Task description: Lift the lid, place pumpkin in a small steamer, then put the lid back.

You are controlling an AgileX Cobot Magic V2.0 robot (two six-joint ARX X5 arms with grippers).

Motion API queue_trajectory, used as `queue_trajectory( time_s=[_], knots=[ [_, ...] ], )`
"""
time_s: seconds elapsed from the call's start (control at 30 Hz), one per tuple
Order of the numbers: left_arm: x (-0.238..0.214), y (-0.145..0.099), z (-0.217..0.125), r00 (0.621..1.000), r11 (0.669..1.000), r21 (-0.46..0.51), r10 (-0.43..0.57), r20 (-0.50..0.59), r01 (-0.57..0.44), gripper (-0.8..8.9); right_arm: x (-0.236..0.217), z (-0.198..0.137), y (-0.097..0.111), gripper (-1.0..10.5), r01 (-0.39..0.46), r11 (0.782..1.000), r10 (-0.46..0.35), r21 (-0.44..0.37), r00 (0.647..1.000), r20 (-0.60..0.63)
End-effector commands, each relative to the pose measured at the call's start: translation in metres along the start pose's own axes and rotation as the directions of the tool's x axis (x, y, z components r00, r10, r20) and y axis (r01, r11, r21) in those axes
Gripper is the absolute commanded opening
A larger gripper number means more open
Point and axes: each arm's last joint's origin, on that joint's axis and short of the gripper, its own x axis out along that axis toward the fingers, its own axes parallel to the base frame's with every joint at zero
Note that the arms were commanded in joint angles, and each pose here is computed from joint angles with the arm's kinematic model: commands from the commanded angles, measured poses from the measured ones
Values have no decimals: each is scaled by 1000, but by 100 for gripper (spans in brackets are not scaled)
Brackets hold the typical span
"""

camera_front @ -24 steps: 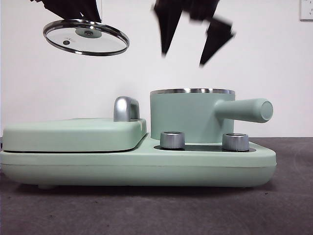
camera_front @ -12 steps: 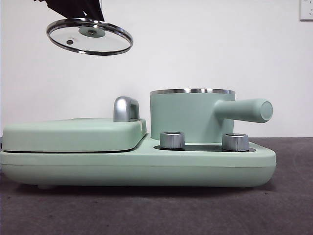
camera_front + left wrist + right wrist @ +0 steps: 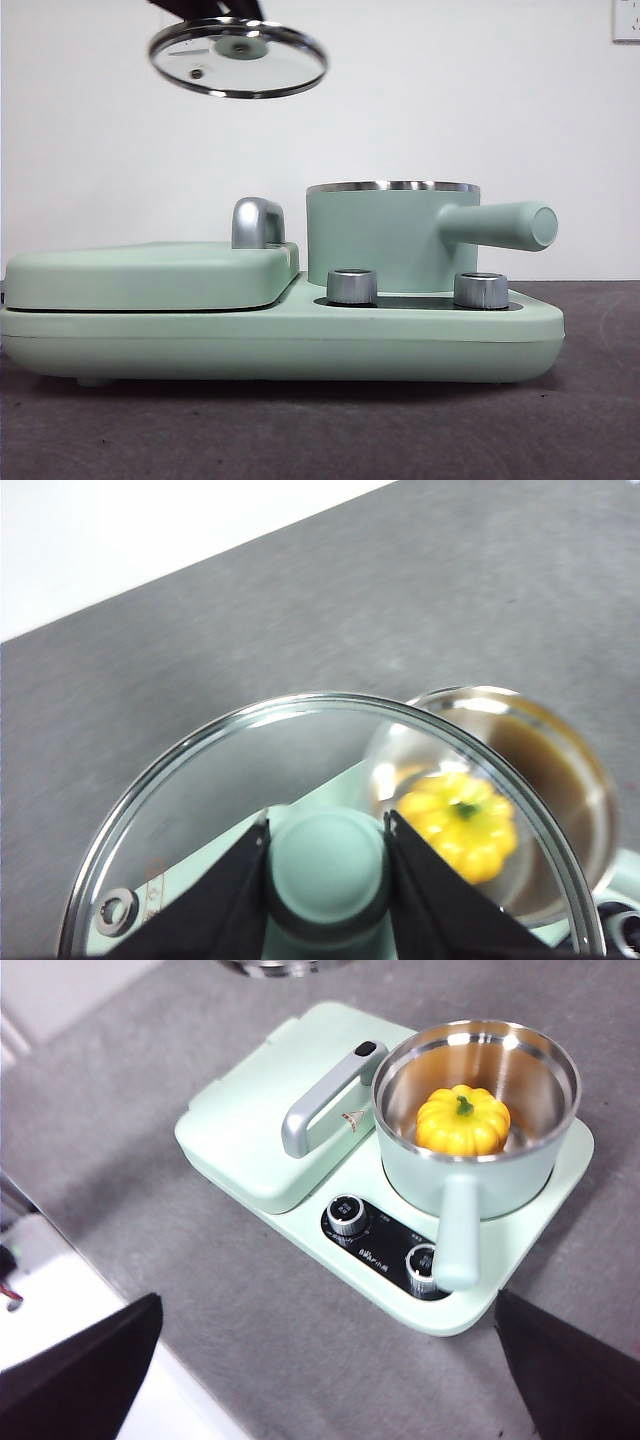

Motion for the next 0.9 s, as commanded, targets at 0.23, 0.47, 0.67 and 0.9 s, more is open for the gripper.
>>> queue_trajectory(
  time_s=[0.23,0.47,0.67,0.9],
  knots=[
    [37,-47,7,991,990,73,-122,53,118,15,-32,-38,-2,537,-38,999,33,38,990,139],
    [80,-74,3,979,975,149,-178,102,162,15,-34,-42,-3,537,-38,999,33,38,990,139],
    [103,-82,-4,976,966,193,-191,101,169,15,-34,-41,-3,537,-32,999,26,39,989,142],
    [122,-83,-15,980,966,190,-189,55,175,15,-34,-41,-3,537,-32,999,26,39,989,142]
  ],
)
